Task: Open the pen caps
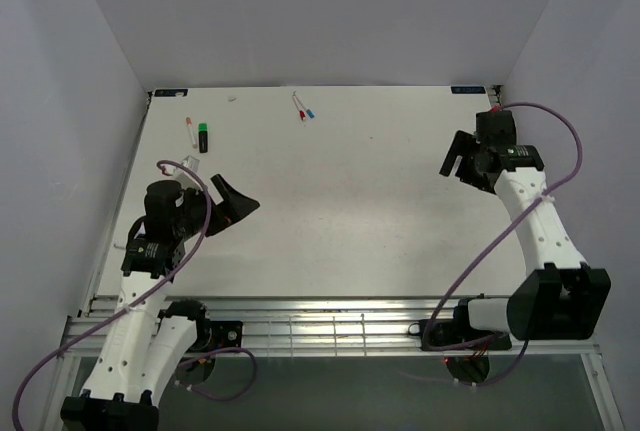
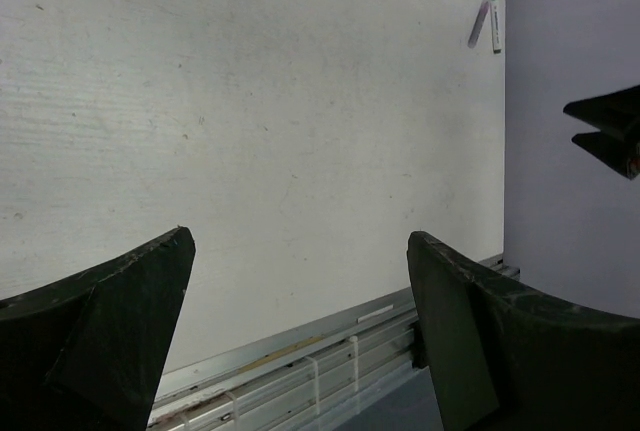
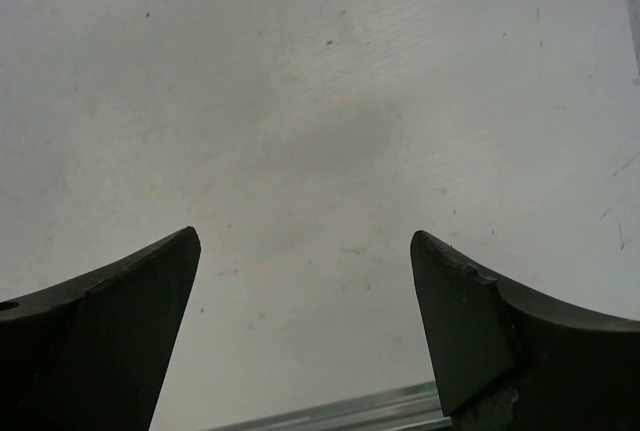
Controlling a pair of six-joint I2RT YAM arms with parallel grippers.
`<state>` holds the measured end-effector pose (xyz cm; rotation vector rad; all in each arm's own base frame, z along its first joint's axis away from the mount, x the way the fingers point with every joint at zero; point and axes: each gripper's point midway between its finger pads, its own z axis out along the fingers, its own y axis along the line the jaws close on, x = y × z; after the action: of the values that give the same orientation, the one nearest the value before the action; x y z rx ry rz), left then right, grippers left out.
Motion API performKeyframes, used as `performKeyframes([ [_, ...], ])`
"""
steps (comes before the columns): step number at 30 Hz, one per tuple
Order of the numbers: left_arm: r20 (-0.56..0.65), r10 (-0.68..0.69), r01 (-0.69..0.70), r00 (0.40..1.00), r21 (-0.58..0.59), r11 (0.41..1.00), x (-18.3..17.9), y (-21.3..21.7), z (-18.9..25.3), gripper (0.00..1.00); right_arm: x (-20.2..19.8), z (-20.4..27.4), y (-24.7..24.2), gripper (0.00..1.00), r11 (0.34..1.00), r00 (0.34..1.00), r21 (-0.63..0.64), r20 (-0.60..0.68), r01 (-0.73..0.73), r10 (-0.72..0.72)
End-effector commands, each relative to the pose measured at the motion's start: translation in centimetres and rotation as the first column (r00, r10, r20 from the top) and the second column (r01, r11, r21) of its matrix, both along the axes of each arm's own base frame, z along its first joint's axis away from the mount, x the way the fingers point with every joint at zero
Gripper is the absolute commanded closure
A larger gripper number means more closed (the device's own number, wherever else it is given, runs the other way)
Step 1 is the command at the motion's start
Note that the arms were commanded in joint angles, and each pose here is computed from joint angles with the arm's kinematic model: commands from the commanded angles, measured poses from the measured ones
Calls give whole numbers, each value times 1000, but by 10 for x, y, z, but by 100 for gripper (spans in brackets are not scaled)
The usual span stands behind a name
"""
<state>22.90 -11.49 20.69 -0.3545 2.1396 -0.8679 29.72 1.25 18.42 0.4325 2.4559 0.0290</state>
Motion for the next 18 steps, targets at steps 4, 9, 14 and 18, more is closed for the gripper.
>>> performKeyframes([
  [4,26,-84,84,996,-21,996,9,-12,-6,2,90,-6,-35,15,989,989,-93,107,112,-102],
  [9,93,-114,120,989,-53,991,19,-20,20,2,143,-29,-48,18,979,984,-138,115,148,-133],
  [14,144,-137,151,980,-94,984,32,-28,37,3,177,-60,-69,25,976,980,-114,94,185,-174],
  [18,164,-140,156,976,-89,984,43,-29,45,3,194,-78,-79,36,976,978,-94,90,196,-188],
])
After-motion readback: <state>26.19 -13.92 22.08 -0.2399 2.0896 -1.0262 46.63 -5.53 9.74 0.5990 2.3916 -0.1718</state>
